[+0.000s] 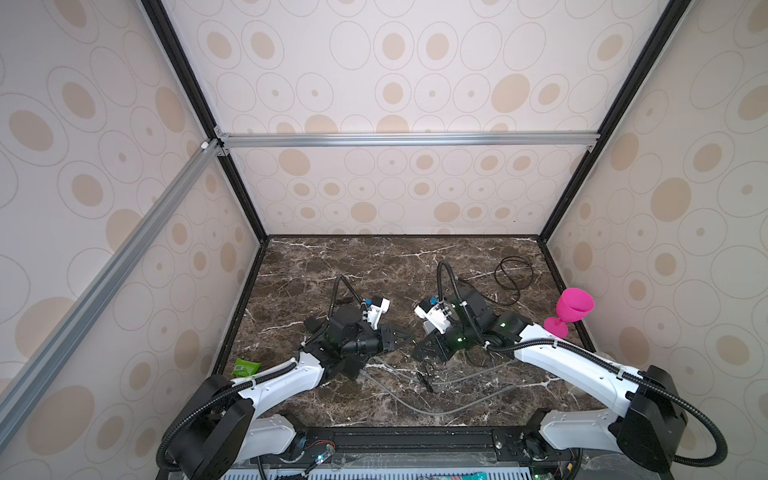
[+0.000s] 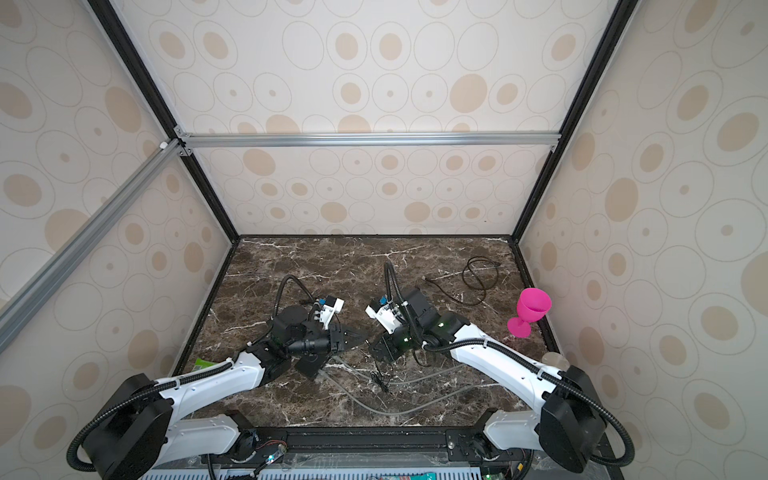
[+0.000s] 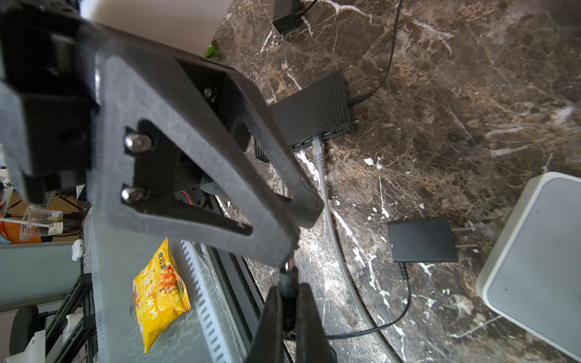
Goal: Insert the plug into the switch port
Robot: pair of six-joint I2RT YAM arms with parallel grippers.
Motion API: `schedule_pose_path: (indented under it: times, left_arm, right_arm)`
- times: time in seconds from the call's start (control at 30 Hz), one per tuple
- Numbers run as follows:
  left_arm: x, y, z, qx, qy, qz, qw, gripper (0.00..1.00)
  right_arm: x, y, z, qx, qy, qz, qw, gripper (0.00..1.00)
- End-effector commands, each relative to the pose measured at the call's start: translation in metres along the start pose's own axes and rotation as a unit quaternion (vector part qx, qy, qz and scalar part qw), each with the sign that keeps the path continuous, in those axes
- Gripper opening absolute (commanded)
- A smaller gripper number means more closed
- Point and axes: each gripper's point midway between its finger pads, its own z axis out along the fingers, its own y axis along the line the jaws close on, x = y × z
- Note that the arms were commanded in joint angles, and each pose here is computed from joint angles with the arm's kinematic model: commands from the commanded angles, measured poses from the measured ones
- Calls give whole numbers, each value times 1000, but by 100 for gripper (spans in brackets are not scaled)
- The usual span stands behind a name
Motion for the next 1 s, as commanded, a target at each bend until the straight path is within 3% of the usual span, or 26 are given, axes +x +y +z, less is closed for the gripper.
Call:
schedule_pose_path:
  times: [0.0,0.3,0.53,0.7,0.73,0.83,0.97]
  left_arm:
    - [-10,-28,3,33,-7,23,999,23]
    - [-6,-31,7,38,3,25,999,18]
    - [-6,-33,7,40,5,28,999,1]
    - [-5,-32,7,37,4,30,999,0]
    - [-6,-32,7,35,2,31,999,0]
    - [-6,-31,6,29,2,35,999,0]
    - [-7,-30,7,24,2,38,999,0]
  right_arm:
    - [-11,2,-3,4,-12,-5,1000,0]
    - [-16,2,-5,9,-18,-8,1000,0]
    - [-15,1,-4,11,-17,-6,1000,0]
    - [-12,-1,-5,16,-17,-6,1000,0]
    - [-12,-2,-5,17,-16,-6,1000,2]
    - [-11,-1,-5,14,-16,-8,1000,19]
    - [-8,2,-5,6,-16,-8,1000,20]
